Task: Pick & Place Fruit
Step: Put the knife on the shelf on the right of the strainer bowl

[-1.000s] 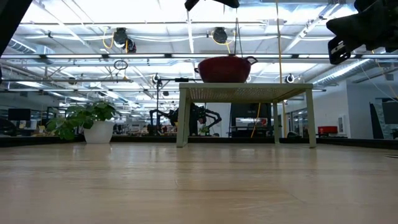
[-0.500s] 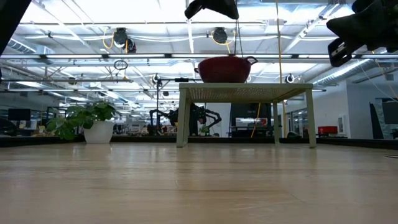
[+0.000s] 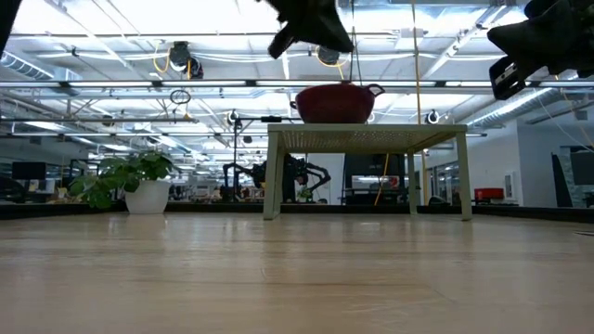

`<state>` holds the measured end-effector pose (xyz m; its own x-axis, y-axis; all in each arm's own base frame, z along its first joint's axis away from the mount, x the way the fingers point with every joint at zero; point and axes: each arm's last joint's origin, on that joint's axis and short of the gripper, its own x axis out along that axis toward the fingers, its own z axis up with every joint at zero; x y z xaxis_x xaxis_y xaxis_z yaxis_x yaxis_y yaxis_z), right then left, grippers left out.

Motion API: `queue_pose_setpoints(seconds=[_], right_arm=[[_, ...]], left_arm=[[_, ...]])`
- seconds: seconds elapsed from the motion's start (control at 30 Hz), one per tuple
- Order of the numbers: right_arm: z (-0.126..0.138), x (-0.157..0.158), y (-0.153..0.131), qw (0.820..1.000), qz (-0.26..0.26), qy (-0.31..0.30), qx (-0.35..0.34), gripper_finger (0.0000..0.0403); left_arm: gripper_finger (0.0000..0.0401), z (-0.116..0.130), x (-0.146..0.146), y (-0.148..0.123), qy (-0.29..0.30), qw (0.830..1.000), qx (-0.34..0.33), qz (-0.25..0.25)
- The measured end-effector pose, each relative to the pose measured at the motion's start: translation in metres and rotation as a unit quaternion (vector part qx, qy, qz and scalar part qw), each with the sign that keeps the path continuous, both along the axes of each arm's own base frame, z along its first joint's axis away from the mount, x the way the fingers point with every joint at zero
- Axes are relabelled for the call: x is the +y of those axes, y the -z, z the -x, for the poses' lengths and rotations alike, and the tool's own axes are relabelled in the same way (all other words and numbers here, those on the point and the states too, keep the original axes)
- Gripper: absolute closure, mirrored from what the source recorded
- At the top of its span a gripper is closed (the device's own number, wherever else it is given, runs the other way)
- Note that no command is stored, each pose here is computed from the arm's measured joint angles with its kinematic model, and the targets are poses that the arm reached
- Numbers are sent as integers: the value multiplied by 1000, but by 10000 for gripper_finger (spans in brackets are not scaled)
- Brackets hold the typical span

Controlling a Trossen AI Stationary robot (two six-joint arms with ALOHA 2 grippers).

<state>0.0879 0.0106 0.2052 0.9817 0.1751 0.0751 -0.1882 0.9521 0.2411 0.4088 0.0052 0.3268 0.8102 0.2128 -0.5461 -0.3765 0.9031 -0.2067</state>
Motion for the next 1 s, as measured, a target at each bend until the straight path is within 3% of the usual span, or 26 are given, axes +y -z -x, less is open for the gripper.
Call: queue_pose_setpoints(seconds=[0.2,0.47,0.8,1.0], right_arm=[[-1,0,-1,1000,-11,0,-3,403],[-9,0,3,993,-112,11,45,403],[-23,1,-7,992,-129,4,11,403],[-29,4,-17,991,-133,-2,33,403]], left_arm=[[400,43,0,10,3,999,-43,-5],[398,104,0,28,-2,993,-115,-1],[398,157,-7,62,-6,990,-141,15],[398,186,-10,67,-14,988,-154,8]])
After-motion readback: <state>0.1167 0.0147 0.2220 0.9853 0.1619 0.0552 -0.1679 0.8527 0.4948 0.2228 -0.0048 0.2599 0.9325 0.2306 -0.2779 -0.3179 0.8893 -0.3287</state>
